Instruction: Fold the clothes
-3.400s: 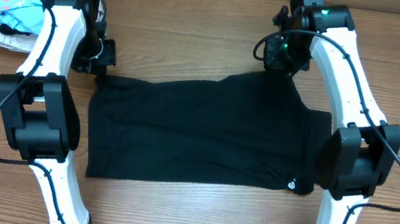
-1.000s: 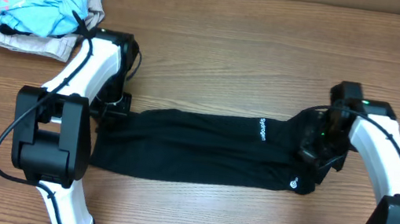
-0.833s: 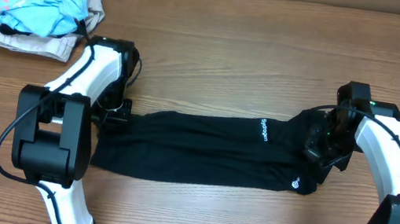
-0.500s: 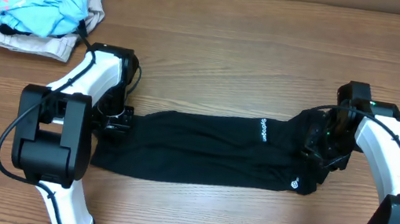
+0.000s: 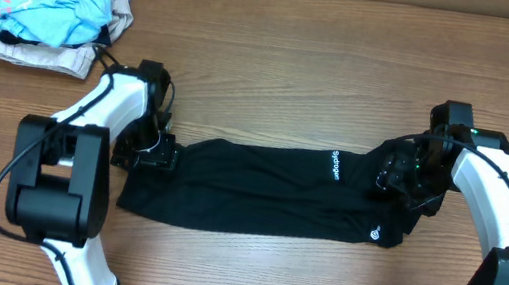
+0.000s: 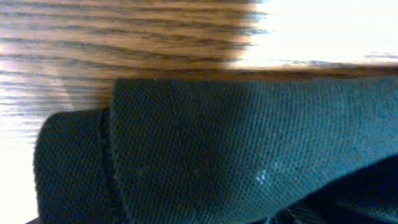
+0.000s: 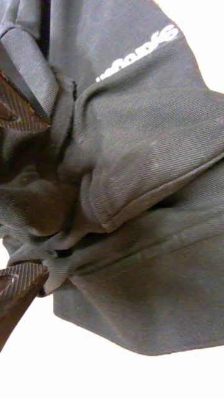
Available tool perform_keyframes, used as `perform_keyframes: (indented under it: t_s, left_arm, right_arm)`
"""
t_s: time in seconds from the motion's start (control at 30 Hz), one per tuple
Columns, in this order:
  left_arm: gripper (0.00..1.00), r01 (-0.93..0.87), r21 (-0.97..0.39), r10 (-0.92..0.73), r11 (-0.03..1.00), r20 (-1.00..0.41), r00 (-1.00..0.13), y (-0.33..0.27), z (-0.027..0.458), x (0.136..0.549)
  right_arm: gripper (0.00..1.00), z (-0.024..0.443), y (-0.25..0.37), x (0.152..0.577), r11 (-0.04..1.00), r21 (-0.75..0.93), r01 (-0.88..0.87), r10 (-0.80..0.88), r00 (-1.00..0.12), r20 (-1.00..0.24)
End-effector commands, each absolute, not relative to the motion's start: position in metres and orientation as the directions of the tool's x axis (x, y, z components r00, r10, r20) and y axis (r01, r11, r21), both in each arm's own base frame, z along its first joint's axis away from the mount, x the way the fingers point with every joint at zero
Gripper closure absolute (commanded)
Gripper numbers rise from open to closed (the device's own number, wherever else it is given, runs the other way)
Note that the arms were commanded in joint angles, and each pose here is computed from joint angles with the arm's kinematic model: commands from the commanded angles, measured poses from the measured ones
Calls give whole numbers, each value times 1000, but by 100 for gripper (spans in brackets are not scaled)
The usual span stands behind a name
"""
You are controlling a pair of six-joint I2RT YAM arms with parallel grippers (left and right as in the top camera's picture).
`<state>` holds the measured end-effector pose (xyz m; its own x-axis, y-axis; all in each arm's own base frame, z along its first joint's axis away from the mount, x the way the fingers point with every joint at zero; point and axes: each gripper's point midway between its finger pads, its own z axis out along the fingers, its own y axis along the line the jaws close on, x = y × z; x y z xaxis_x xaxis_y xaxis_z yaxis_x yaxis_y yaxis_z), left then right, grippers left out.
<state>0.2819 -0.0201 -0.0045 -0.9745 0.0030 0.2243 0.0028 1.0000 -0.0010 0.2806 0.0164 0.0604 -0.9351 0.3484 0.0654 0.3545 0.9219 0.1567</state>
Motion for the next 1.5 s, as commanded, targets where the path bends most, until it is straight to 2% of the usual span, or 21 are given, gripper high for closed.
perform_keyframes:
  t_s: [0.0,0.1,0.13,0.17,0.2,0.23,0.27,0.53,0.7,0.9,1.2,1.47]
  left_arm:
    - [25,14,-92,39,996,283,-958,-39,-39,259]
    - [37,0,-134,39,991,289,-957,-46,-46,250]
    - [53,-8,-148,35,989,289,-957,-48,-49,247]
    - [64,-12,-150,32,989,288,-957,-49,-50,247]
    - [81,-23,-146,20,989,288,-957,-49,-51,247]
    - [91,-26,-145,17,989,284,-959,-49,-52,247]
    - [96,-26,-145,16,989,280,-960,-49,-52,248]
    - [96,-37,-19,-33,999,207,-978,-19,-40,279]
    - [96,-81,35,-85,996,141,-986,13,-5,317]
    - [96,-127,197,-145,972,82,-986,67,45,344]
    - [96,-72,165,-79,984,38,-996,59,96,367]
    - [96,93,-84,97,992,45,-994,-42,115,367]
  right_arm:
    - [27,66,16,285,926,169,338,338,-941,28]
    - [27,66,15,289,926,175,335,339,-941,12]
    - [27,67,15,291,926,177,334,339,-941,4]
    - [27,67,15,292,926,178,333,339,-941,0]
    - [27,67,15,293,926,179,333,339,-941,-4]
    - [28,67,15,293,926,180,332,339,-941,-6]
    - [28,67,15,294,926,181,333,339,-941,-7]
    - [28,67,16,293,926,180,330,337,-942,-5]
    - [28,67,16,292,926,178,332,338,-941,2]
    - [27,67,16,291,926,177,333,338,-941,5]
    - [28,67,17,288,923,182,338,340,-940,18]
    - [28,75,21,296,919,214,331,339,-941,2]
